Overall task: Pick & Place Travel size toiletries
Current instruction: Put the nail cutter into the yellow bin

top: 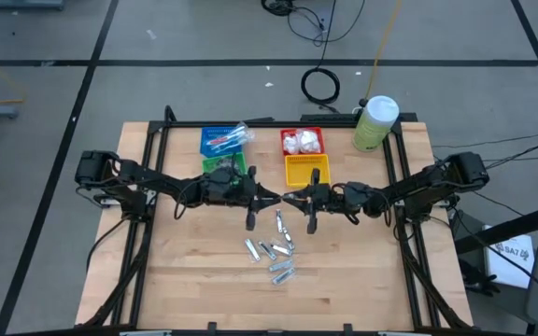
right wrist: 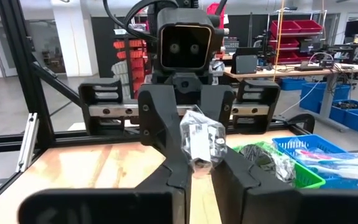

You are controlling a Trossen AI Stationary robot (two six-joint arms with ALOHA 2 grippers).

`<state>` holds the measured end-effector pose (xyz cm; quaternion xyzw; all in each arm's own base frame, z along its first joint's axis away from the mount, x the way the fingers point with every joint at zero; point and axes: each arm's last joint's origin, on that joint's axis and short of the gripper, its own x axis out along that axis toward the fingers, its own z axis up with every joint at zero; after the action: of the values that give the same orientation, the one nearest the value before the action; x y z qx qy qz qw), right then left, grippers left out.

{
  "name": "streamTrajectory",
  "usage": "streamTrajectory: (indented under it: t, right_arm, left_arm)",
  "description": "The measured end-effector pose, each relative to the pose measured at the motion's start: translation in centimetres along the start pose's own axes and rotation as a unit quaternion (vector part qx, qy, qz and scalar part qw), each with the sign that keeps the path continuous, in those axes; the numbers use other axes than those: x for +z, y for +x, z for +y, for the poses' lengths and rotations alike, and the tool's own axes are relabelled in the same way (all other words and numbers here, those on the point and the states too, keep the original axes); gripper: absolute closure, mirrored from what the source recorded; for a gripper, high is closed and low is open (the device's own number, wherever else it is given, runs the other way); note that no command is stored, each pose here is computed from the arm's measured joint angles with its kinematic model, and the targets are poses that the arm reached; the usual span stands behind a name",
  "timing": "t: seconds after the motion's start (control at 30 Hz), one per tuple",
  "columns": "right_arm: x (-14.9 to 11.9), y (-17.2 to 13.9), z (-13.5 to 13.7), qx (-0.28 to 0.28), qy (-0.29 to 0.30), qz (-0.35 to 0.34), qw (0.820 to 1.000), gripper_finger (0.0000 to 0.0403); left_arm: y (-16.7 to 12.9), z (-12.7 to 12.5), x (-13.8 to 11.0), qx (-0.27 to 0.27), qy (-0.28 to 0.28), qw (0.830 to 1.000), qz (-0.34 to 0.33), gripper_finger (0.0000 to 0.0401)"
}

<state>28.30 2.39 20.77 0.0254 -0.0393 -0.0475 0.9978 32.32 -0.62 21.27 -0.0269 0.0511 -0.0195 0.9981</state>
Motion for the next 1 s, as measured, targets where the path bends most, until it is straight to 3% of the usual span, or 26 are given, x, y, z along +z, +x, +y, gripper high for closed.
streamTrajectory:
  t: [0.23,0.37,0.5,0.67,0.8,1.0]
  right_arm:
    - [0.0,0.0,-0.1,-0.009,-0.006,0.004,1.0,0.0372]
    - [0.2,-0.3,-1.0,-0.057,-0.029,0.03,0.997,0.0372]
    - [0.4,-1.0,-2.2,-0.118,-0.052,0.083,0.988,0.0372]
    - [-0.8,-2.2,-4.3,-0.203,-0.065,0.188,0.959,0.0372]
    - [-2.1,-2.8,-5.6,-0.238,-0.046,0.248,0.938,0.0372]
    - [-3.7,-3.7,-7.1,-0.271,-0.034,0.277,0.921,0.0371]
  left_arm:
    - [-0.9,-0.3,1.2,-0.002,-0.031,0.999,0.018,0.0261]
    - [-2.4,-0.8,2.7,-0.005,-0.019,0.998,0.065,0.0194]
    - [-4.8,-0.9,4.4,0.001,-0.018,0.995,0.101,0.0151]
    - [-7.7,-0.5,4.6,0.088,-0.039,0.98,0.171,0.0133]
    - [-8.5,-0.2,3.6,0.158,-0.056,0.961,0.22,0.0133]
    - [-7.7,-0.1,2.2,0.179,-0.065,0.949,0.252,0.0132]
